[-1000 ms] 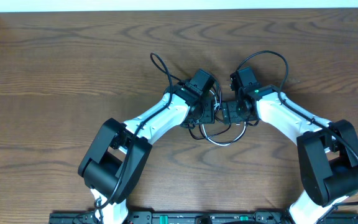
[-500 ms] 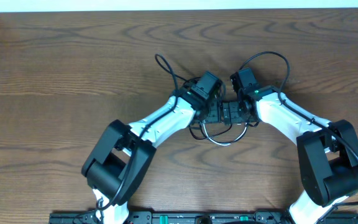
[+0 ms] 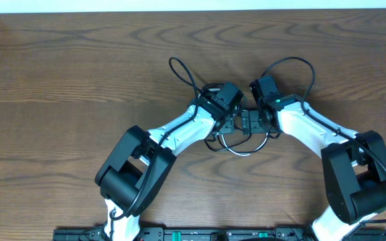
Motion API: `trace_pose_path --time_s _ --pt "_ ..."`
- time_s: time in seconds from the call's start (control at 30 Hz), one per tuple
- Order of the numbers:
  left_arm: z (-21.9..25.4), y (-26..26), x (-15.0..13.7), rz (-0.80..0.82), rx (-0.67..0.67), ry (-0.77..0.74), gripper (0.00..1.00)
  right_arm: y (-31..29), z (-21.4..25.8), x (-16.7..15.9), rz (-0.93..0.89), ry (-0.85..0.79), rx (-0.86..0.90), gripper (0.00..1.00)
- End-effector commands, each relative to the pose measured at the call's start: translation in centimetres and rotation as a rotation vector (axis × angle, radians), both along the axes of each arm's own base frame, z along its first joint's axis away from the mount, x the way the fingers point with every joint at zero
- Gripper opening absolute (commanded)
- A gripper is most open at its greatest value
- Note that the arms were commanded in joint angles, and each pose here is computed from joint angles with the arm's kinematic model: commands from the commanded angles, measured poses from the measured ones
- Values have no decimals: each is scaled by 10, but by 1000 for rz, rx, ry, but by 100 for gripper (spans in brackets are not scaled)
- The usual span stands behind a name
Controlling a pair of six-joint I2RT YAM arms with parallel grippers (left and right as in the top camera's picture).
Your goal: Untangle cables
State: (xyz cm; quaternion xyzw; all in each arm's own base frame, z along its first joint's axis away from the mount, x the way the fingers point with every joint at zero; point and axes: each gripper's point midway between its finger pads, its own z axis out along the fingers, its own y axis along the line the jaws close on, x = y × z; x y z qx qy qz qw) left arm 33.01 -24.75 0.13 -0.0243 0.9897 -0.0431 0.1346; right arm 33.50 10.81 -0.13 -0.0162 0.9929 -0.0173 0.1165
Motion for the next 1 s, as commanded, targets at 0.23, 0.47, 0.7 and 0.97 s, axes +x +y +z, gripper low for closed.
trace_pose_path --time_s 0.23,0.47,0.7,0.97 --pt "-8 37 2 53 -22 152 86 -53 -26 -19 -47 62 -156 99" --pt "58 -5 12 -19 -223 53 88 14 -26 -21 147 95 192 99" --pt "66 -37 14 -44 -275 -15 89 35 -21 -23 274 89 256 99" --pt "40 -45 9 -13 -210 -12 90 28 -17 -20 207 101 235 99"
